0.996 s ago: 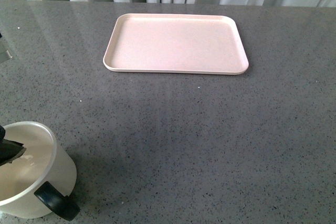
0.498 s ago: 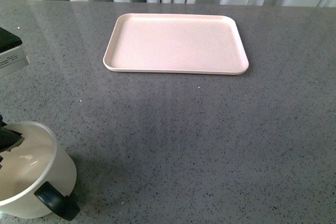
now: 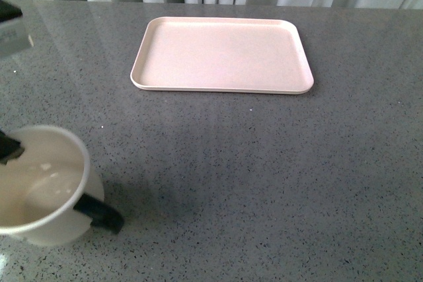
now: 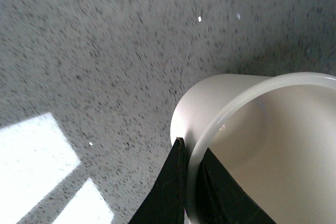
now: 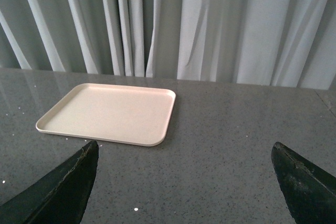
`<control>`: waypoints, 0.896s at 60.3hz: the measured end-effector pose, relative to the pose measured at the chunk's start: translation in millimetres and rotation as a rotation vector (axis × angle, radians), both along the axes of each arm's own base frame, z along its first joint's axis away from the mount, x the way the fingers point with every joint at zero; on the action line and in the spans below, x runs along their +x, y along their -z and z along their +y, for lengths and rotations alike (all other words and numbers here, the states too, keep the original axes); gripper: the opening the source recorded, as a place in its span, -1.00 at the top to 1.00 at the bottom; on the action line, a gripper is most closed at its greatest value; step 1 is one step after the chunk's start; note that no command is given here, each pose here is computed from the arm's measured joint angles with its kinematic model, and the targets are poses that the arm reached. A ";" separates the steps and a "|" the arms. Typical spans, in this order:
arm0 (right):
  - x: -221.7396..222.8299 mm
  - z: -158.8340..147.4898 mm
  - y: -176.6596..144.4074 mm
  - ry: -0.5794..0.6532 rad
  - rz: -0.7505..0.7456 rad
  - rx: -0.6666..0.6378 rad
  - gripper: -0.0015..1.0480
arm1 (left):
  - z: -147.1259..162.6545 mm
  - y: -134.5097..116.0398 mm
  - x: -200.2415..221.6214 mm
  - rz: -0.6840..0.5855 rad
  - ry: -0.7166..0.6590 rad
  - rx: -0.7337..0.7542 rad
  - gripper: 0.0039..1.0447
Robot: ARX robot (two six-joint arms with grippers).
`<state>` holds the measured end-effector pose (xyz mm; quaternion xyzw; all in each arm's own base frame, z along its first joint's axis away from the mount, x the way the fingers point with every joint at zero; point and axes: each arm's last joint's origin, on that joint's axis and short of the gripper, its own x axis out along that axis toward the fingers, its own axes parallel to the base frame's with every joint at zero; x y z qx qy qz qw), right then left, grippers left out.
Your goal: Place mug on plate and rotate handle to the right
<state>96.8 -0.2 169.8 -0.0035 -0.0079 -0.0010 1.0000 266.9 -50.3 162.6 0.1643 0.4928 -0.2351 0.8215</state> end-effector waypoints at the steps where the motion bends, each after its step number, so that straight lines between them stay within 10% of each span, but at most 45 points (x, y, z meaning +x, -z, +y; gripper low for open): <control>1: 0.0 0.0 0.0 0.000 0.000 0.000 -0.82 | -0.7 -2.2 1.4 -0.005 -0.003 -0.003 0.96; 22: 0.0 0.0 0.0 0.000 0.000 0.000 -0.82 | -56.2 -50.0 82.6 -0.128 0.036 -0.083 0.96; 54: 0.0 0.0 0.0 0.000 0.000 0.000 -0.82 | -149.7 -39.0 200.2 -0.065 0.166 -0.125 0.96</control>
